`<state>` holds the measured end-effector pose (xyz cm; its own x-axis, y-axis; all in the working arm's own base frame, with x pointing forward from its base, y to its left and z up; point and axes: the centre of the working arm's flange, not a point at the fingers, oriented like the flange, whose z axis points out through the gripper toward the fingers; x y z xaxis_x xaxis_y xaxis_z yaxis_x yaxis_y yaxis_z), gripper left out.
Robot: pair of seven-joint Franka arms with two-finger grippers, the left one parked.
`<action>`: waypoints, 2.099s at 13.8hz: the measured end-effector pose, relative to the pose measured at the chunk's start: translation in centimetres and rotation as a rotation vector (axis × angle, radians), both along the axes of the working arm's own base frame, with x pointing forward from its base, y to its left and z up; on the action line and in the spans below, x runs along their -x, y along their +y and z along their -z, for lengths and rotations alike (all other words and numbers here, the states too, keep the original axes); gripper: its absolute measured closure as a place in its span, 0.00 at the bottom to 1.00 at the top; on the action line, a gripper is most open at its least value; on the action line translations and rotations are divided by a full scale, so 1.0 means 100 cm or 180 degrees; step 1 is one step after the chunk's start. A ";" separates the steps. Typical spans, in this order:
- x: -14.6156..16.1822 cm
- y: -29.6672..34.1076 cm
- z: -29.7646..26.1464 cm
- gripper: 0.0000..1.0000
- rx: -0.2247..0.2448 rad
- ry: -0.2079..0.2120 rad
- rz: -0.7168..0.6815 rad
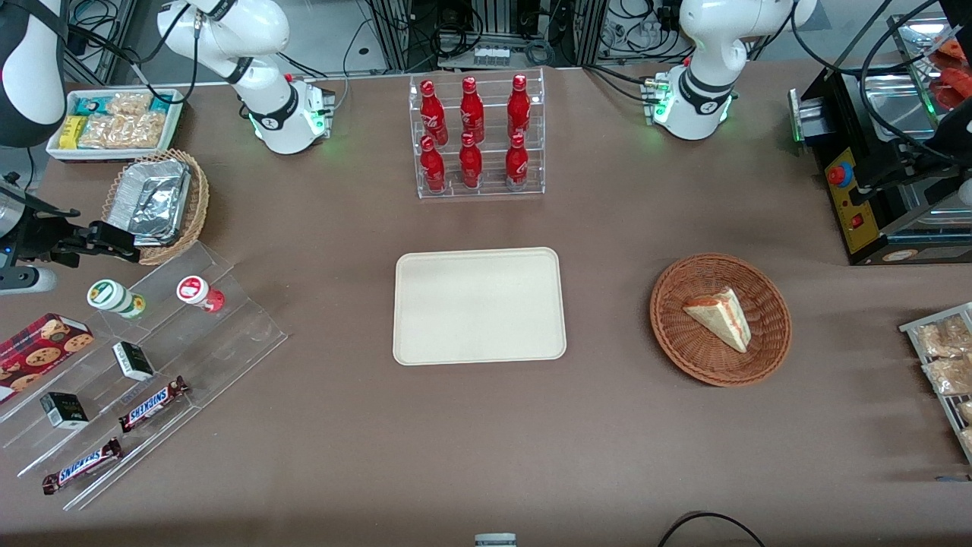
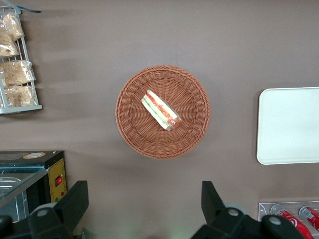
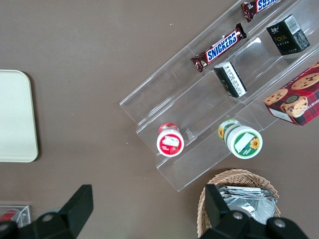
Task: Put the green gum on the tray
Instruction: 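Move the right gripper down toward the green-and-white gum jar on the rack, then close the right gripper around the green-and-white gum jar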
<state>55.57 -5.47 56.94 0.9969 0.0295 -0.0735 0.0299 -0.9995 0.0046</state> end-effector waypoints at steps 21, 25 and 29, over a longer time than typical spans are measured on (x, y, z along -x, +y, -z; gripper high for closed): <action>0.045 -0.128 0.117 0.00 -0.0059 -0.0238 -0.2188; 0.041 -0.134 0.134 0.00 -0.0018 -0.0267 -0.2247; 0.034 -0.143 0.154 0.00 0.0010 -0.0276 -0.2206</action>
